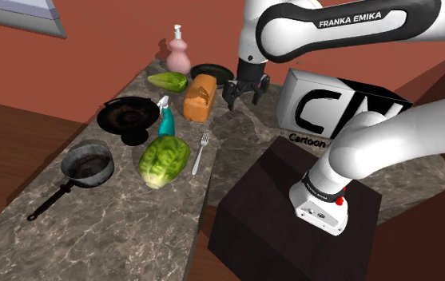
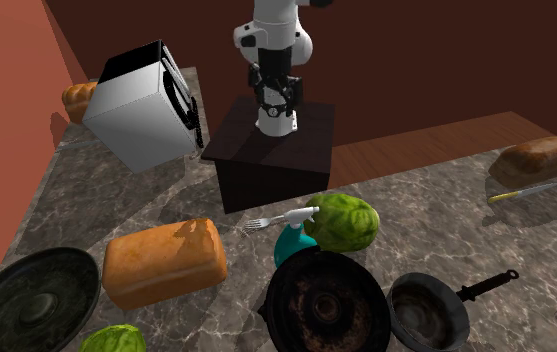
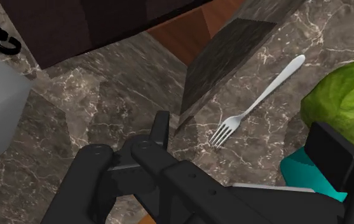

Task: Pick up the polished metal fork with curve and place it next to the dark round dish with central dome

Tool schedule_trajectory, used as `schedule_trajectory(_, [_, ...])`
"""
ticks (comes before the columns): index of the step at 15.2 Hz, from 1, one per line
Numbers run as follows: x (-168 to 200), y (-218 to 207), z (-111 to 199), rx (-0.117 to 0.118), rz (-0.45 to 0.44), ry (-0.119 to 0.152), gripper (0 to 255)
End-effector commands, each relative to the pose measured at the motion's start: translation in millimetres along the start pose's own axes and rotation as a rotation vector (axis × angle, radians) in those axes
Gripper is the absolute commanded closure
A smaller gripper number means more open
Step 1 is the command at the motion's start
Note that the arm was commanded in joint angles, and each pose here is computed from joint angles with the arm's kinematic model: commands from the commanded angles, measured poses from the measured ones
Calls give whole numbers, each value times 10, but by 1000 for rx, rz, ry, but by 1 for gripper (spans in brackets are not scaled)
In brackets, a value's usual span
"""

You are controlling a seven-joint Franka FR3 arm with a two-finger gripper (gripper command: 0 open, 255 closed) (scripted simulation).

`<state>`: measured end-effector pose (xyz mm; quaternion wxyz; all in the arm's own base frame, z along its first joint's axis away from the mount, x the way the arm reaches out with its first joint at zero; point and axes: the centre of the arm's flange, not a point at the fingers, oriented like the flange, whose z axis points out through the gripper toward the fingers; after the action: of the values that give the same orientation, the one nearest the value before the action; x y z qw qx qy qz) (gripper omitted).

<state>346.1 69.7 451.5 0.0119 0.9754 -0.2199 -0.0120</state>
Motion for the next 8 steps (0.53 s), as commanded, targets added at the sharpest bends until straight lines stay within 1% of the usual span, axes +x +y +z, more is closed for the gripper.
schedule_trajectory(1, [79,-127,226,5,60,9,0])
schedule_trajectory(8, [415,-396,1025,13,260,32,0])
